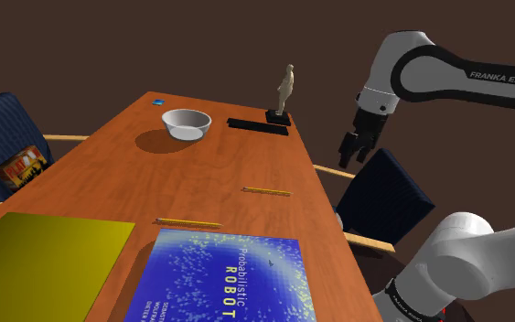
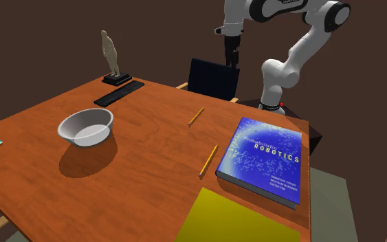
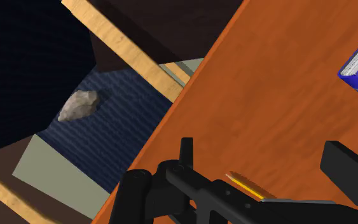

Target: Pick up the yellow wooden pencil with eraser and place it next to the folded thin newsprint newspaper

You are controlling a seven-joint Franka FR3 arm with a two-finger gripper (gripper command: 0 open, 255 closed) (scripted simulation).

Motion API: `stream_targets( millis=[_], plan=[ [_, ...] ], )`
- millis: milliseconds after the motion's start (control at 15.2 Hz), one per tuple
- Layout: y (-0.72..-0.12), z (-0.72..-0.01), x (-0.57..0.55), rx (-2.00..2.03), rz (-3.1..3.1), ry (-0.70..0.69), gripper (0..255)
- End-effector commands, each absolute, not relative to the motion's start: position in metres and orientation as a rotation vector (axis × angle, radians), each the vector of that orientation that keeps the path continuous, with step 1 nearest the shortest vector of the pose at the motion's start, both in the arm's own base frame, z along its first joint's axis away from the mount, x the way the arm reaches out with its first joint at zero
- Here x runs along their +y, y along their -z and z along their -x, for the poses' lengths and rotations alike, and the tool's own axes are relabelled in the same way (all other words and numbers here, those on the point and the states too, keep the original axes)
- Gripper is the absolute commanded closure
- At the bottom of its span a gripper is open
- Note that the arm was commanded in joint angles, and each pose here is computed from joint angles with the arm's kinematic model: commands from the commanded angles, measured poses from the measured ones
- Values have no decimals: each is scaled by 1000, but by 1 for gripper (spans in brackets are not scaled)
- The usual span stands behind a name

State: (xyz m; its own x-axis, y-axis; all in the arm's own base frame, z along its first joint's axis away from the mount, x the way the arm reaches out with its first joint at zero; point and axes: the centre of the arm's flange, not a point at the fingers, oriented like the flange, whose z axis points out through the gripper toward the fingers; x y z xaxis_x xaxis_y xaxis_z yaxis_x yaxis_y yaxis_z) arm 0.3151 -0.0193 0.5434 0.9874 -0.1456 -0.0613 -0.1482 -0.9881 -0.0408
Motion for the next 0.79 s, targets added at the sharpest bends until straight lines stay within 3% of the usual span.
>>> stream_targets(
  millis=[0, 726],
  plan=[
    [-543, -315, -19, 228, 3087, -90, 0],
    [-479, -404, 69, -302, 3071, -18, 0]
  ],
)
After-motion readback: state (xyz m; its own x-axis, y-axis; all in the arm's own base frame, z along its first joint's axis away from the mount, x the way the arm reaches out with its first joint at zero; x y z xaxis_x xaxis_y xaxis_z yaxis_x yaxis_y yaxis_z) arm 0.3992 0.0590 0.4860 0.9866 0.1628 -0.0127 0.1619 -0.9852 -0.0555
